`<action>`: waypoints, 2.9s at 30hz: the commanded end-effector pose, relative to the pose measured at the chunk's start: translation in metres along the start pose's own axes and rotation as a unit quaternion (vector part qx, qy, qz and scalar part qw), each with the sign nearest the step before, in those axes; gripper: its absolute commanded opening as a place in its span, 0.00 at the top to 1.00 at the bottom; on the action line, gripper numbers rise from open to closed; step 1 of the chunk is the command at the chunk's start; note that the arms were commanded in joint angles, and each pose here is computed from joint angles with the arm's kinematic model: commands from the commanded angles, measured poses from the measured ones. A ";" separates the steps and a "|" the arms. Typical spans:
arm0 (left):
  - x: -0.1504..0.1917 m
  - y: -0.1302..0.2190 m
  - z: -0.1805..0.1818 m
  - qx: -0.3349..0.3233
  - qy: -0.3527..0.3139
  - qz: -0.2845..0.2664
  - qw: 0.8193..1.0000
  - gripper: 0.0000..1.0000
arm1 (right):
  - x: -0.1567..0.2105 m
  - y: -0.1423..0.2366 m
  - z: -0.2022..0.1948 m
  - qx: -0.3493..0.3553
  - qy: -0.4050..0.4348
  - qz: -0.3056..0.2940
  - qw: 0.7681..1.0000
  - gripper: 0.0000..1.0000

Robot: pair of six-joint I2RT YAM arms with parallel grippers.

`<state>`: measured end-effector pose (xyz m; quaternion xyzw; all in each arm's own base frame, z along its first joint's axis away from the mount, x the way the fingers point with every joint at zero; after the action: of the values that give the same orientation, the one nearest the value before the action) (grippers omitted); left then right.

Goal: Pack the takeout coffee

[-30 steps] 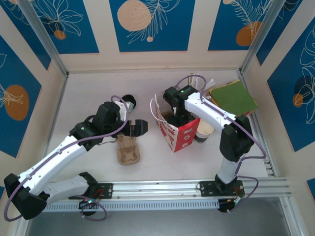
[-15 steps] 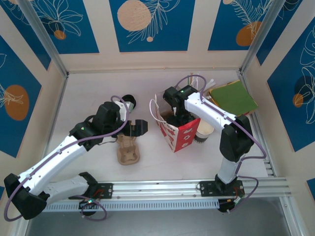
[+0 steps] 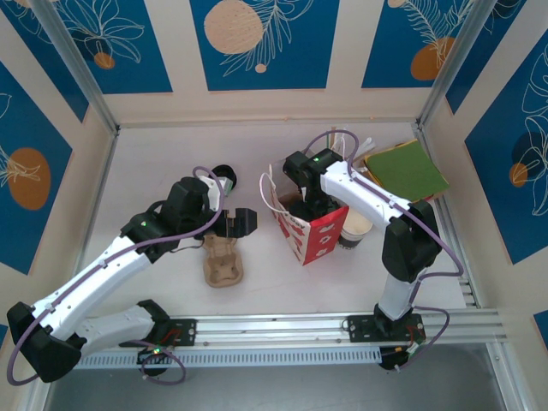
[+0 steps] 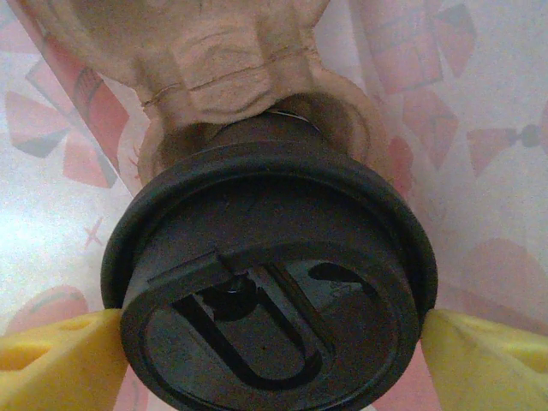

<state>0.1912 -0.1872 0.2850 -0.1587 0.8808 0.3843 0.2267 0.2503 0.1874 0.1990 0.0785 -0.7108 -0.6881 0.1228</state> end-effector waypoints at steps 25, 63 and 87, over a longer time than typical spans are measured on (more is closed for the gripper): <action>-0.001 0.001 0.002 -0.001 -0.007 -0.009 1.000 0.00 | 0.006 0.006 0.001 0.005 -0.009 0.004 1.000 0.10; -0.002 0.002 0.001 -0.001 -0.009 -0.009 1.000 0.00 | 0.004 0.014 0.003 0.004 -0.006 -0.005 1.000 0.10; -0.002 0.000 0.002 -0.004 -0.009 -0.007 1.000 0.00 | 0.006 0.019 0.004 0.000 -0.008 -0.008 1.000 0.10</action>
<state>0.1913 -0.1871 0.2850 -0.1589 0.8808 0.3843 0.2265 0.2485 0.1902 0.2063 0.0781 -0.7134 -0.6864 0.1178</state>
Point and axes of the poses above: each hand's point on the last joint's axis, 136 mm out from that joint toward the fingers, its own y axis back along the fingers, its own z axis along the line the jaws close on, x = y × z, the point moved 7 cm from there along y, back along the fingers, and after that the axes turned 7 degrees about y, right-handed, at the moved point
